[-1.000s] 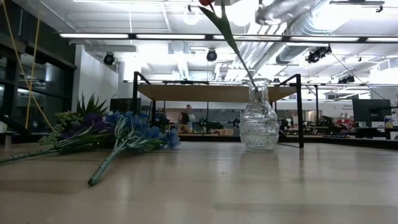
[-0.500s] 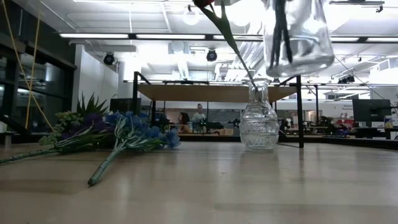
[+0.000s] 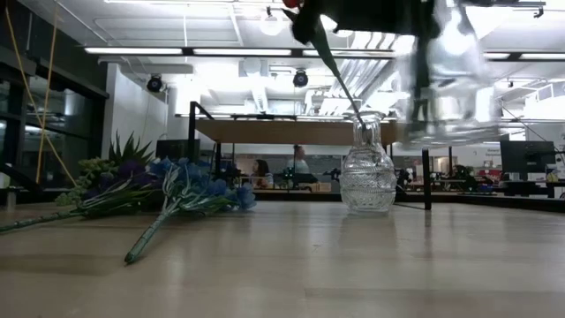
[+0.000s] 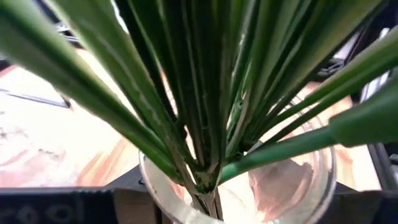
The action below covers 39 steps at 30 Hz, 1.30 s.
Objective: Pick and place flowers into a vace then onto a shelf
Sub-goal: Move the bottom transparent vase to the bottom center of the table
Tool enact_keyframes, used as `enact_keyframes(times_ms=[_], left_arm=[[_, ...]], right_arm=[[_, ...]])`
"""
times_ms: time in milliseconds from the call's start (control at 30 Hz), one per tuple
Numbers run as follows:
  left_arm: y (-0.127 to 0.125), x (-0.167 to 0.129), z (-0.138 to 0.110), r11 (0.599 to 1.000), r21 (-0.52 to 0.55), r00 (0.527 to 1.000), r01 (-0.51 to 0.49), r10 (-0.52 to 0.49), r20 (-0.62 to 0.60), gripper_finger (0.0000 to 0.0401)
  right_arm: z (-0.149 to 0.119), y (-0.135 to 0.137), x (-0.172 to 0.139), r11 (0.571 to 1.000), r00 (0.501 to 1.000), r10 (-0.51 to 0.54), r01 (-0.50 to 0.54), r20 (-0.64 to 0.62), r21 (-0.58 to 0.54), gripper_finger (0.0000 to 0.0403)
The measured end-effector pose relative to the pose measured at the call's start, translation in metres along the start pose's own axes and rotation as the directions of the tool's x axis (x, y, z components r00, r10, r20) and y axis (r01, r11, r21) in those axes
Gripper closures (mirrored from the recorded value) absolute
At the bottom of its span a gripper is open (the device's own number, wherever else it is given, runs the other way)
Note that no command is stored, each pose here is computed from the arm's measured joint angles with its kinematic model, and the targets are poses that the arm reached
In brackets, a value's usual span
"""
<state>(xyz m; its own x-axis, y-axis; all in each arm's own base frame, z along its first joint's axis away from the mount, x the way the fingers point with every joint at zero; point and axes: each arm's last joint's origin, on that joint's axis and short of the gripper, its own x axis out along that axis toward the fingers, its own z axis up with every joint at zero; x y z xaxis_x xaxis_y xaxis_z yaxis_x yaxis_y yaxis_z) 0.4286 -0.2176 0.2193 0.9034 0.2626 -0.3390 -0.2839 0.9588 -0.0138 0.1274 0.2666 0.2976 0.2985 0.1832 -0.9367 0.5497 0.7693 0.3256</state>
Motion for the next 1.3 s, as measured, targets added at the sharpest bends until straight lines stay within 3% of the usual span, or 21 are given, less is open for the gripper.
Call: enact_keyframes(times_ms=[500, 1300], left_arm=[[-0.009, 0.015, -0.027, 0.999, -0.033, 0.999, 0.021, -0.023, -0.033, 0.0199], [-0.011, 0.017, -0.033, 0.999, -0.017, 0.998, 0.036, -0.037, -0.051, 0.0199]], right_arm=[[0.020, -0.022, -0.023, 0.997, 0.996, -0.079, 0.080, 0.037, -0.005, 0.0289], [0.030, -0.022, -0.021, 0.995, 0.992, -0.099, 0.100, 0.079, -0.004, 0.0289]])
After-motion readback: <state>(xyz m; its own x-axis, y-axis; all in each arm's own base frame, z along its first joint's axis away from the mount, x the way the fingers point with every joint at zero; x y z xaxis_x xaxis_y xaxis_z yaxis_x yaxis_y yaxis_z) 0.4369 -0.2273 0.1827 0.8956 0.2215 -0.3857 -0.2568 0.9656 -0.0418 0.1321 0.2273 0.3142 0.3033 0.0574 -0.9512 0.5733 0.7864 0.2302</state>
